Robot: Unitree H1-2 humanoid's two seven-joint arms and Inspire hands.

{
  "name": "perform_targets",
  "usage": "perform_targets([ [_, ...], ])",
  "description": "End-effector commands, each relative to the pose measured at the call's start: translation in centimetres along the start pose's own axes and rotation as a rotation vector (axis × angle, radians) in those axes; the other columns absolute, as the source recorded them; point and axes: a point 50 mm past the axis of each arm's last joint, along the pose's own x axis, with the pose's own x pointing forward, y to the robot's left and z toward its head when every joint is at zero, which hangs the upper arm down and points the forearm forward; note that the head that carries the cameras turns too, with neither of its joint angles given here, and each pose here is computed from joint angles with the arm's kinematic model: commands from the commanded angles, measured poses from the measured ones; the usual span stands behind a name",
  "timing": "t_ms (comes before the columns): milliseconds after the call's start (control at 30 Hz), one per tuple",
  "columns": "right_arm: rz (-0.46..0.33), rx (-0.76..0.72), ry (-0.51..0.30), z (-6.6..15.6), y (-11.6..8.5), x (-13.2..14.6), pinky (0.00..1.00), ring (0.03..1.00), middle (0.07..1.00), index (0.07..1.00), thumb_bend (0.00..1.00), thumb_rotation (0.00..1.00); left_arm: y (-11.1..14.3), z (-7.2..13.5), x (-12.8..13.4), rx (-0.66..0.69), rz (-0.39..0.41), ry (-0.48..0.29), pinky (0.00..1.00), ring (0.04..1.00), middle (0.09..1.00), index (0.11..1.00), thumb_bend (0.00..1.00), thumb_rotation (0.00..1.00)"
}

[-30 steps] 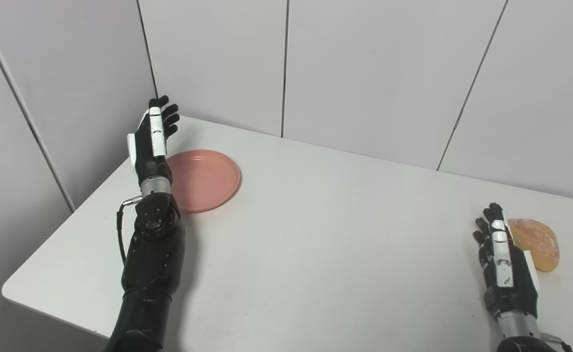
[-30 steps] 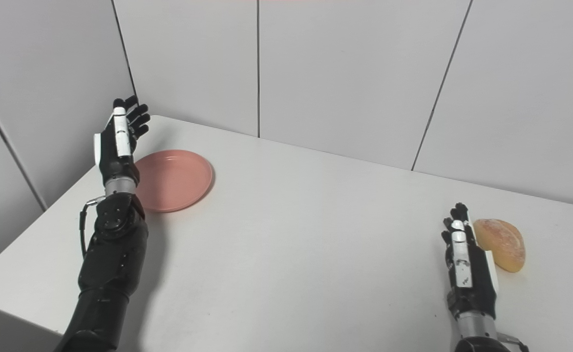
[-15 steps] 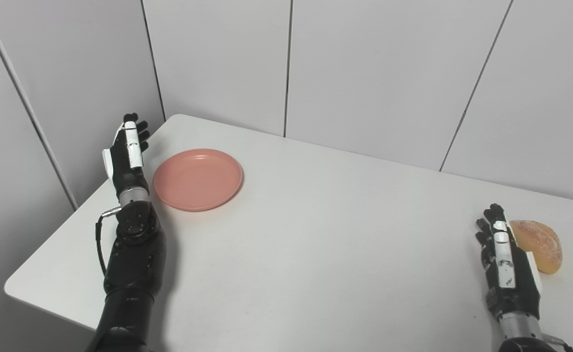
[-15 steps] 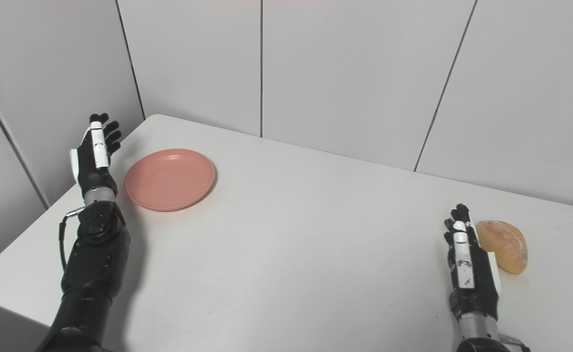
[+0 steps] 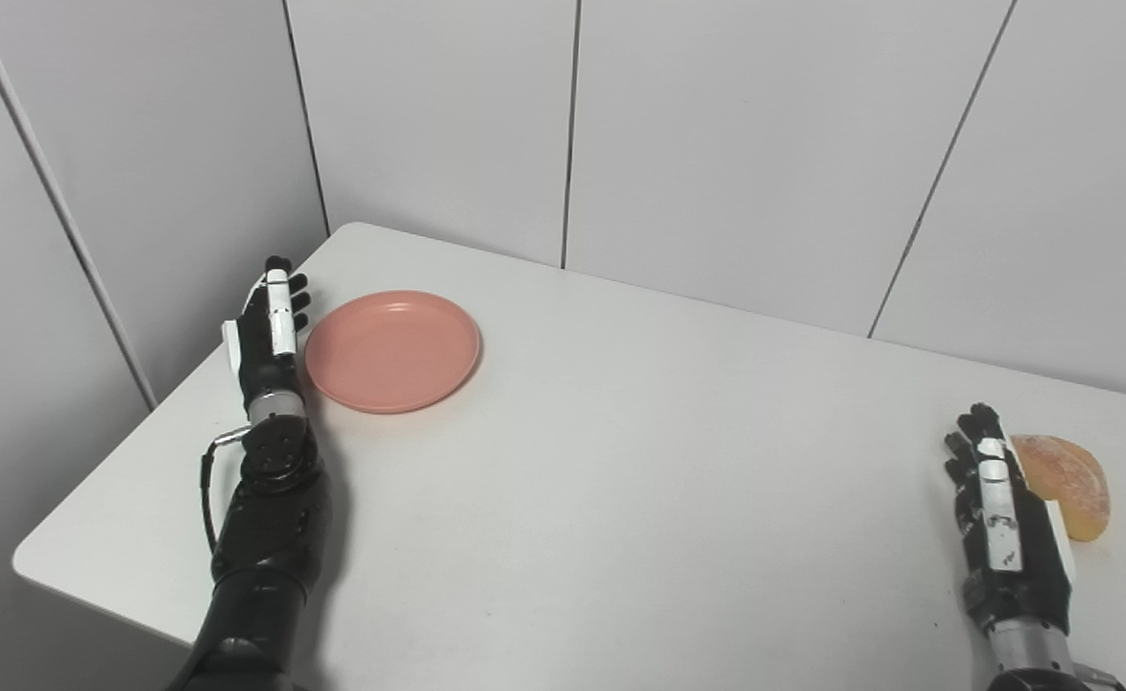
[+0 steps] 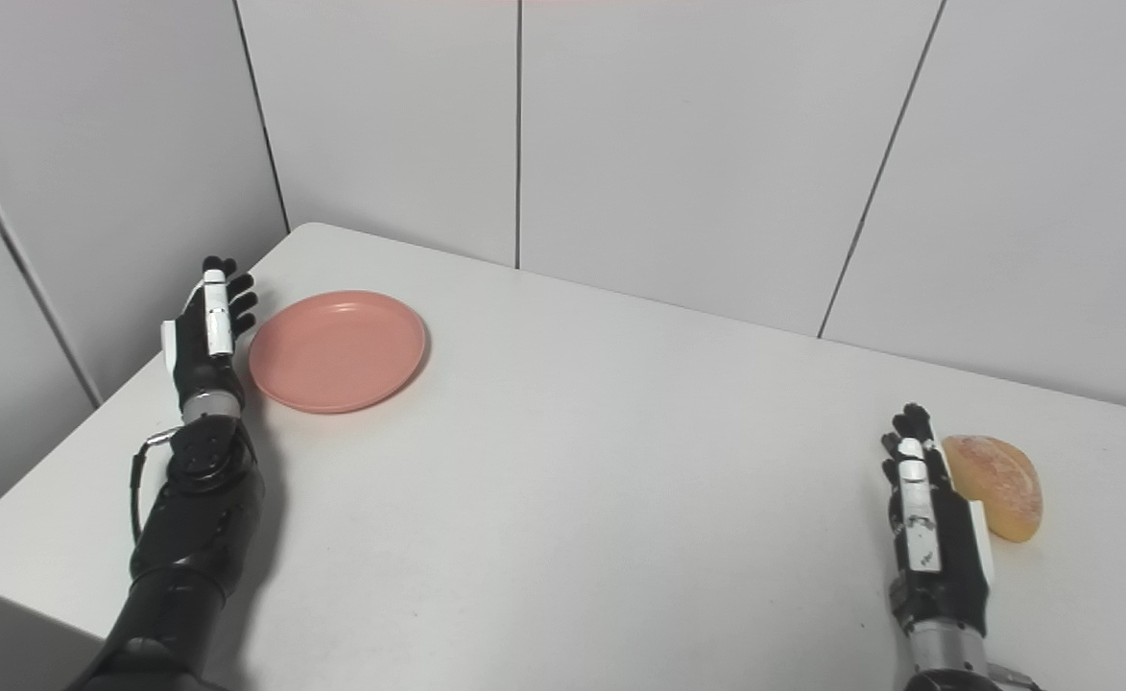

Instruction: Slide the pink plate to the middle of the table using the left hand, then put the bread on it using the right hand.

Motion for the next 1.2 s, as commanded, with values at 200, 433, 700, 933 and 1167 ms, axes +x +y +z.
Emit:
perform_targets([
  [200, 0.002, 0.002, -0.035, 0.6, 0.0, 0.2, 1.0, 0.97, 0.971, 0.964, 0.5, 0.91, -1.8, 2.1, 1.2, -0.03, -0.08, -0.049, 0.82, 0.81, 0.793, 0.783, 0.59, 1.0],
  [433, 0.013, 0.004, -0.043, 0.6, 0.0, 0.1, 1.0, 0.977, 0.977, 0.967, 0.47, 0.91, -3.2, 1.8, 0.7, -0.034, -0.14, -0.031, 0.82, 0.82, 0.806, 0.797, 0.59, 1.0],
  [700, 0.003, 0.005, -0.044, 0.8, 0.2, 0.1, 1.0, 0.966, 0.966, 0.959, 0.48, 0.9, -4.7, 1.6, 0.3, -0.088, -0.188, 0.015, 0.83, 0.825, 0.807, 0.794, 0.59, 1.0],
  [933, 0.004, 0.004, -0.052, 0.8, 0.3, 0.2, 1.0, 0.964, 0.963, 0.957, 0.48, 0.88, -6.1, 1.5, -0.2, -0.093, -0.238, 0.044, 0.84, 0.833, 0.819, 0.807, 0.59, 1.0],
  [1167, 0.002, 0.011, -0.036, 0.8, 0.2, 0.2, 1.0, 0.97, 0.965, 0.957, 0.49, 0.87, -7.6, 1.2, -0.9, -0.089, -0.291, 0.06, 0.83, 0.831, 0.815, 0.81, 0.59, 1.0],
])
